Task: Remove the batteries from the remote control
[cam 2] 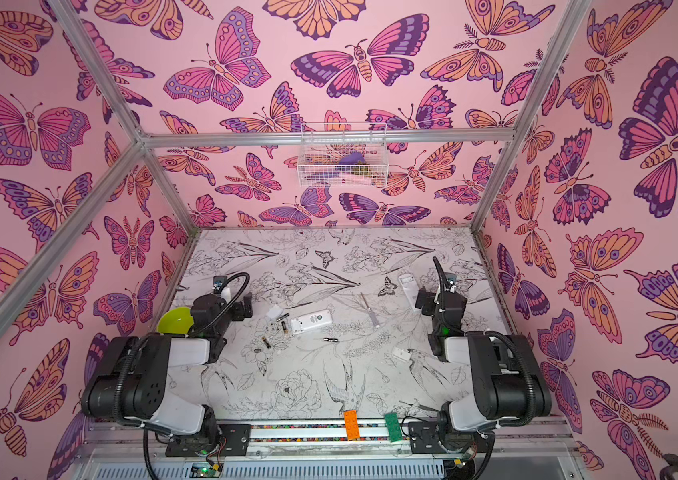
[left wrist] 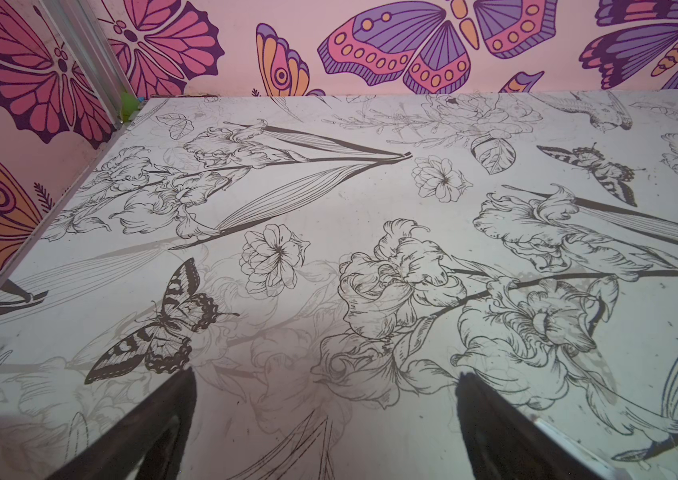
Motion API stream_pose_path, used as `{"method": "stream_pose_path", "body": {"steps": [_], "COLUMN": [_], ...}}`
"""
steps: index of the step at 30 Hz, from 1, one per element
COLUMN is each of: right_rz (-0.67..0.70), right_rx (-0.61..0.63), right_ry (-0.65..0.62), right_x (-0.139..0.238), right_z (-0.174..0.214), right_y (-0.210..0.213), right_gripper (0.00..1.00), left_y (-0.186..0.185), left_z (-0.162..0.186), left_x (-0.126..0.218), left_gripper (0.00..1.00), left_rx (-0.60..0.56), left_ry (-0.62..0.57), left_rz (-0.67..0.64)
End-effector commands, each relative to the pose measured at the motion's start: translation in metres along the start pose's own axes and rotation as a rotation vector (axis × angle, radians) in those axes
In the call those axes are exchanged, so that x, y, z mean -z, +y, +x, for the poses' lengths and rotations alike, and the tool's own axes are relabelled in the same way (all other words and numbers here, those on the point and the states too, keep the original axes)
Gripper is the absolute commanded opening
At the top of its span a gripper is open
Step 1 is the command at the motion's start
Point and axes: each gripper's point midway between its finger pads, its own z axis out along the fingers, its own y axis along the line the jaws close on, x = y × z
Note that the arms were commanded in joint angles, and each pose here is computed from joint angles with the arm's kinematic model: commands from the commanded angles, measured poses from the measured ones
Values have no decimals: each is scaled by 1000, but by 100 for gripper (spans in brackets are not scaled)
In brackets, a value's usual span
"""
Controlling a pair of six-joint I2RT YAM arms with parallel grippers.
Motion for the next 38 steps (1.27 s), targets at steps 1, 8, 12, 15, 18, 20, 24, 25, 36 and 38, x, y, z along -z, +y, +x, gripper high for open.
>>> {"method": "stream_pose_path", "body": {"steps": [1, 8, 12, 15, 18, 20, 24, 25, 36, 38], "right_rz": [0, -86, 37, 84, 53, 57, 57, 57, 62, 60], "right_rx": [5, 50, -33, -24, 3, 3, 9, 8, 5, 7], "right_ry": [-4, -76, -132, -51, -31, -40, -18, -19, -13, -13], "right_x": [-2, 14, 22, 7, 2, 1, 1, 1, 0, 0], "right_z": [-3, -4, -5, -3, -5, -6, -4, -4, -4, -4], "right_y": [2, 17, -8, -11, -3, -3, -3, -3, -4, -4], "right_gripper": [99, 99, 99, 99, 99, 99, 99, 99, 99, 99], "left_y": [0, 0, 0, 1, 1, 1, 1, 0, 1, 1], "left_z": [-3, -4, -3, -3, -3, -3, -3, -3, -3, -3], "left_x": [1, 1, 1, 1, 1, 1, 1, 1, 1, 1], "left_gripper": [99, 99, 99, 99, 99, 99, 99, 99, 99, 99], "left_rx": [-3, -3, -3, -2, -2, -2, -2, -2, -3, -2], "left_ry": [-16, -18, -17, -16, -18, -17, -17, -17, -17, -17], "left_rz": [-6, -6, -6, -7, -7, -6, -6, -5, -7, -7]}}
